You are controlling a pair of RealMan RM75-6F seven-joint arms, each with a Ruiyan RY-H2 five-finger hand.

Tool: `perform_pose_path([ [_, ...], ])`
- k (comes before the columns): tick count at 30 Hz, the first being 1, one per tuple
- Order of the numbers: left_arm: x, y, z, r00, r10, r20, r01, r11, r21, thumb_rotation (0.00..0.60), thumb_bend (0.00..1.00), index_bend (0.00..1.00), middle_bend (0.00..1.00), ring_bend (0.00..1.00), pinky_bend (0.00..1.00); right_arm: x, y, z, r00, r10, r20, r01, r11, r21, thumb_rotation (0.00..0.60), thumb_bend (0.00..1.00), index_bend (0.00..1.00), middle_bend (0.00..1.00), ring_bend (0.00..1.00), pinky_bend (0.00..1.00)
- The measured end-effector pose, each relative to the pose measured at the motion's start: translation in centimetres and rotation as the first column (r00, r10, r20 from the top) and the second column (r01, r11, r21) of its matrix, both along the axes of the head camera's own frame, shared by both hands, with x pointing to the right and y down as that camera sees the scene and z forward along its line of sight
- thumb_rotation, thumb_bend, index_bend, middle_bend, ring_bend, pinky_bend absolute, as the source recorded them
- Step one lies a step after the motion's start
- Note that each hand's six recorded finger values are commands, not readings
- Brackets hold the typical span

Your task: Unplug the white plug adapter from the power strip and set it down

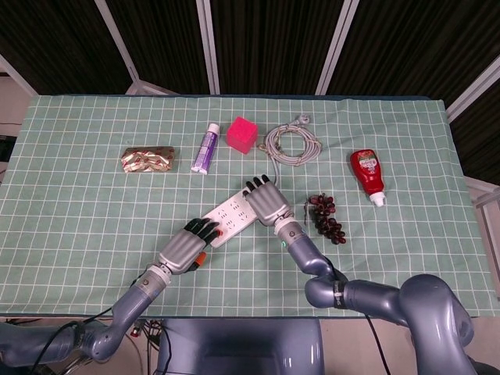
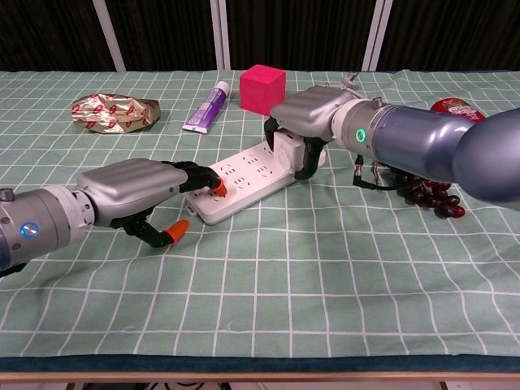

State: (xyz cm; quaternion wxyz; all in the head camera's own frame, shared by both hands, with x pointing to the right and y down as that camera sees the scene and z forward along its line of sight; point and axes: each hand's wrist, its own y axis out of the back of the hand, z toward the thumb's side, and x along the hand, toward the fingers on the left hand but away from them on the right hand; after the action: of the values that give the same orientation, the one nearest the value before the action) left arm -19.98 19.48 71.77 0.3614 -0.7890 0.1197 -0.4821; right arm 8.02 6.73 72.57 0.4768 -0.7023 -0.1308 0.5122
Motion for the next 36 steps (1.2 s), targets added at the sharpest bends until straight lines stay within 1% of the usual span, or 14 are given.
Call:
perform_pose_path([
  [6, -0.2, 0.0, 0.1, 1.000, -0.001, 0.002, 0.001, 1.000, 0.000, 0.600, 0.53, 0.20, 0.11, 0.03, 0.12, 0.2, 0.0, 0.2, 1.000, 0.003, 0.001, -0.003, 1.000, -0.001, 0.600, 0.56, 0.52, 0.24, 0.19, 0.21],
  [9, -0.1, 0.1, 0.1, 1.000, 0.002, 0.002, -0.002, 1.000, -0.001, 0.600, 0.53, 0.20, 0.11, 0.02, 0.12, 0.1, 0.0, 0.0, 1.000, -0.004, 0.005, 0.004, 1.000, 0.004, 0.600, 0.63, 0.57, 0.25, 0.19, 0.21],
  [11, -0.1, 0.1, 0.1, 1.000, 0.003, 0.002, -0.003, 1.000, -0.001, 0.600, 0.53, 0.20, 0.11, 0.02, 0.12, 0.0, 0.1, -0.1, 1.000, -0.007, 0.010, 0.007, 1.000, 0.006, 0.600, 0.66, 0.59, 0.25, 0.19, 0.21],
  [14, -0.1, 0.1, 0.1, 1.000, 0.002, 0.002, -0.002, 1.000, -0.001, 0.600, 0.53, 0.20, 0.11, 0.02, 0.12, -0.1, 0.1, -0.4, 1.000, -0.012, 0.015, 0.011, 1.000, 0.016, 0.600, 0.68, 0.60, 0.26, 0.20, 0.22],
  [20, 0.0, 0.2, 0.0, 1.000, 0.006, 0.000, -0.006, 1.000, 0.000, 0.600, 0.53, 0.20, 0.11, 0.02, 0.12, -0.1, -0.3, -1.0, 1.000, 0.005, 0.030, -0.006, 1.000, 0.026, 0.600, 0.71, 0.62, 0.28, 0.21, 0.23],
  [28, 0.1, 0.4, -0.2, 1.000, 0.010, -0.001, -0.010, 1.000, 0.000, 0.600, 0.53, 0.20, 0.11, 0.03, 0.12, 0.3, -0.6, -1.5, 0.999, 0.025, 0.034, -0.026, 0.999, 0.045, 0.600, 0.71, 0.65, 0.29, 0.22, 0.25],
  [36, -0.2, 0.4, -0.2, 1.000, 0.005, 0.006, -0.005, 1.000, -0.004, 0.600, 0.53, 0.20, 0.11, 0.03, 0.12, 0.4, -0.8, -2.5, 0.997, 0.042, 0.060, -0.046, 0.997, 0.061, 0.600, 0.71, 0.65, 0.30, 0.22, 0.26],
])
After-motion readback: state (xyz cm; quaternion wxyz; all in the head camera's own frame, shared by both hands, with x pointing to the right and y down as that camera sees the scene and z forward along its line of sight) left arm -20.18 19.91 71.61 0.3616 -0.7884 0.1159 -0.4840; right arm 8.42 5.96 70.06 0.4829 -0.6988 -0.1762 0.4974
